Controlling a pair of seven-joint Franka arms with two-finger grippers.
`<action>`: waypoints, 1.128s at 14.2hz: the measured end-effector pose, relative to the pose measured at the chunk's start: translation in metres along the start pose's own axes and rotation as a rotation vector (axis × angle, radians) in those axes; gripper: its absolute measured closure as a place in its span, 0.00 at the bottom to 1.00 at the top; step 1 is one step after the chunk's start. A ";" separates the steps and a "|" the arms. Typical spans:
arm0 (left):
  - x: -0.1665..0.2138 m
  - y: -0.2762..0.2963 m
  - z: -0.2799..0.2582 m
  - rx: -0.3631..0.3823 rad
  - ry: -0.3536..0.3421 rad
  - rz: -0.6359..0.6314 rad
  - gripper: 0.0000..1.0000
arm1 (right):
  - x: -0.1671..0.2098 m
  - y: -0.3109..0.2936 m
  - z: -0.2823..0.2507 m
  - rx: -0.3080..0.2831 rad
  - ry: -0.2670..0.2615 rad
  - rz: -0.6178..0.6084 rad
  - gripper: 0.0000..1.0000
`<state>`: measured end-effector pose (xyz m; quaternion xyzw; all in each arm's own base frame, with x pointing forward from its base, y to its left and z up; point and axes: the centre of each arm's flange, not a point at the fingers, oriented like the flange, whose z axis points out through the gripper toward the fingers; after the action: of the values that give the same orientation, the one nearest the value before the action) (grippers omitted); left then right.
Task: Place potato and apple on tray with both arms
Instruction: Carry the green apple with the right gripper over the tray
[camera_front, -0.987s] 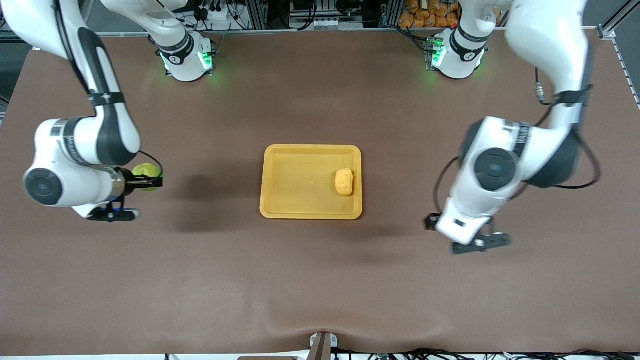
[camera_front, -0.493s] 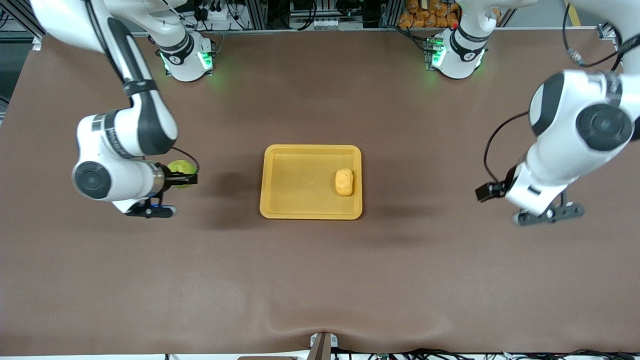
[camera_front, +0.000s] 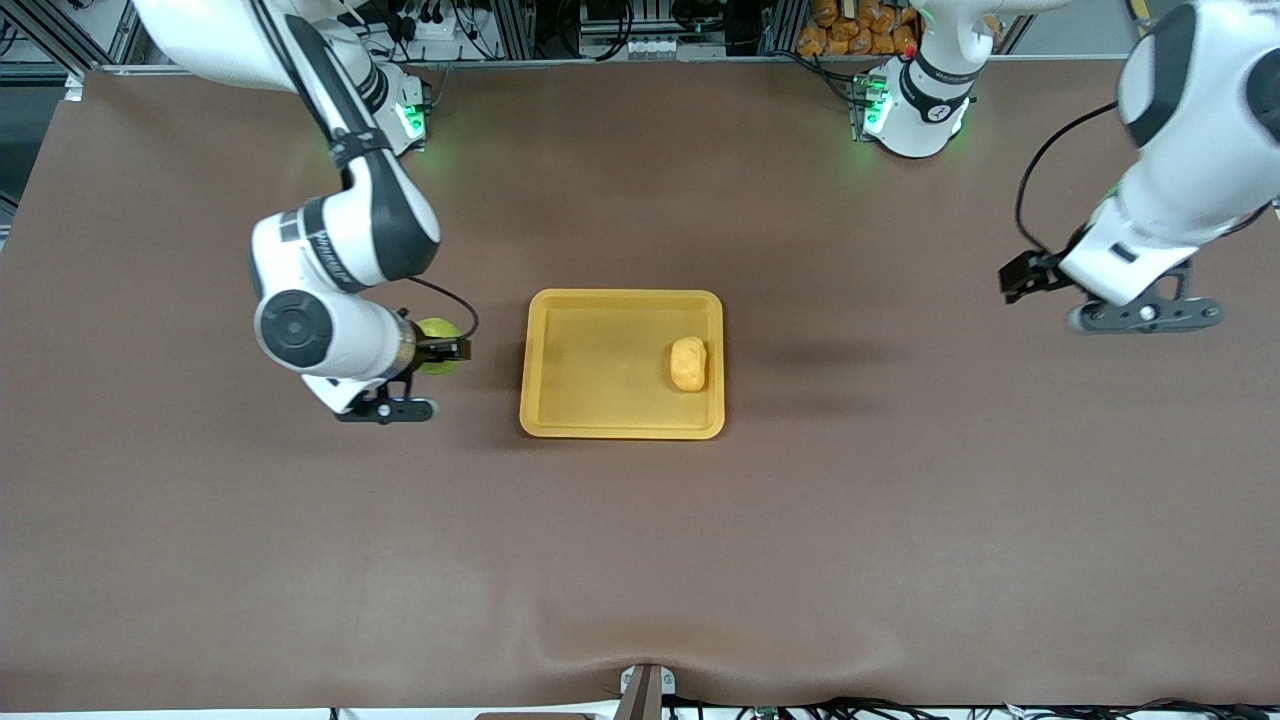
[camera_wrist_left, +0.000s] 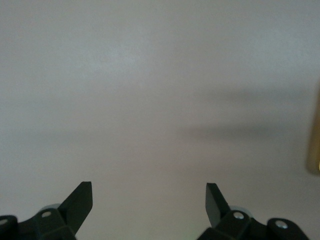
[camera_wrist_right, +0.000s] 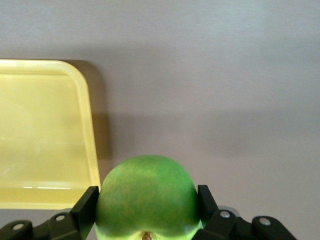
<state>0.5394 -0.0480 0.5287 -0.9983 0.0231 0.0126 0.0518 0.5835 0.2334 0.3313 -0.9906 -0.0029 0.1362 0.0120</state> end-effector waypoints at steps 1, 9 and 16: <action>0.000 -0.011 -0.008 -0.020 -0.002 0.019 0.00 | 0.002 -0.009 0.009 0.014 0.001 0.000 0.16; 0.008 -0.005 -0.088 -0.067 -0.005 0.110 0.00 | -0.001 -0.094 0.085 0.022 0.018 0.071 0.16; 0.015 0.013 -0.082 -0.073 -0.049 0.086 0.00 | -0.008 -0.137 0.108 0.019 0.038 0.116 0.16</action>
<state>0.5555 -0.0704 0.6086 -0.9970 0.0644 0.0400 0.0153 0.5462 0.3728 0.2332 -0.9914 0.0558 0.1176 0.0134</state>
